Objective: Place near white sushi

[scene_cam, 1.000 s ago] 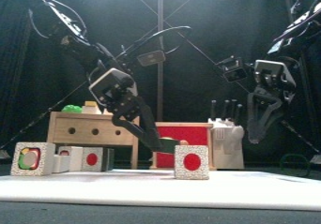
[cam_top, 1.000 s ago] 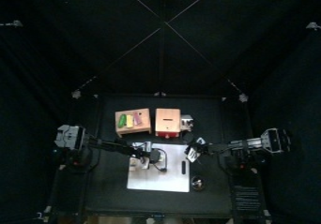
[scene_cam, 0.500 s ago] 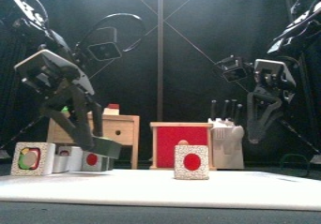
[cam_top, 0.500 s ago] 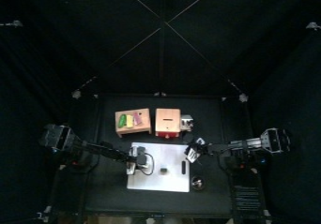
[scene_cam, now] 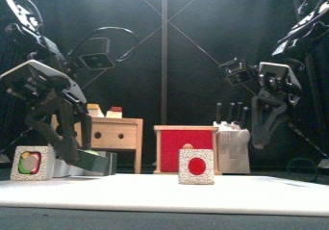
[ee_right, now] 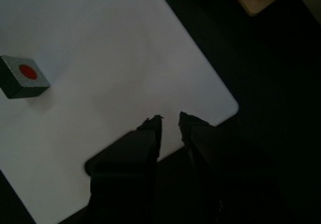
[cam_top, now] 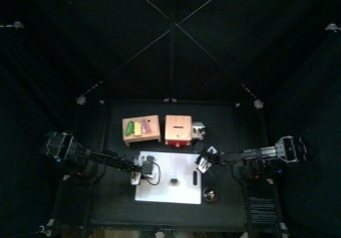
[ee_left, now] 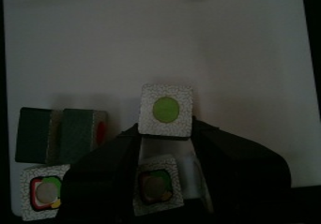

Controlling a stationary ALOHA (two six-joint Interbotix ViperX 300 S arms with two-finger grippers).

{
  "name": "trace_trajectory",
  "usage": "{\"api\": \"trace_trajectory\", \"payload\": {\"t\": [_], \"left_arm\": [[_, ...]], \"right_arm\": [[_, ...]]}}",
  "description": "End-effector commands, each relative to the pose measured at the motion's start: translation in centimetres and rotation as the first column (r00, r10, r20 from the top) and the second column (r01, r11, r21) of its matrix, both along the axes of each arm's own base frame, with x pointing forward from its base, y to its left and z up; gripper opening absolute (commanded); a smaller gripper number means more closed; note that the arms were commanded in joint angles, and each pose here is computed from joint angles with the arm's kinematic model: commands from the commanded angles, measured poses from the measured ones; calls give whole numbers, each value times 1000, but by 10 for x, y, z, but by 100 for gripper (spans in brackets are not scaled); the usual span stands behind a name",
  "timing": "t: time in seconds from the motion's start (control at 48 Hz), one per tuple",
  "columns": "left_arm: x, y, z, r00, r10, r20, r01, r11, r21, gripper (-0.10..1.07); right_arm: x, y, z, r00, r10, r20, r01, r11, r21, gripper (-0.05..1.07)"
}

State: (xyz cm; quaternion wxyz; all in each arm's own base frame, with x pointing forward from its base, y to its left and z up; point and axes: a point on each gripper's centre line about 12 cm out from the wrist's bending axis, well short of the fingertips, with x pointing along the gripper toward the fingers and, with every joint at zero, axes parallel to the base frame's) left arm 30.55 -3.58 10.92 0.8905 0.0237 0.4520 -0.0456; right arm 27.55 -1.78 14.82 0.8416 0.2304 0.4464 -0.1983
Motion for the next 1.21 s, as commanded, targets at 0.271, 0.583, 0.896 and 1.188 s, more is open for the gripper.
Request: {"api": "trace_trajectory", "payload": {"t": [0.271, 0.583, 0.896, 1.188], "left_arm": [[7, 16, 10, 997, 69, 32, -68, 998, -18, 75], [7, 15, 10, 997, 67, 32, -67, 998, -18, 88], [9, 13, 16, 997, 59, 52, -58, 998, -18, 88], [14, 12, 20, 996, 51, 78, -50, 999, -19, 88]], "right_arm": [[4, 1, 7, 1000, 1, 26, -1, 1000, 1, 65], [4, 0, 6, 1000, 4, 24, -4, 1000, -2, 65], [4, 0, 6, 1000, 2, 24, -2, 1000, 0, 65], [5, 0, 8, 1000, 4, 29, -4, 1000, -2, 65]]}}
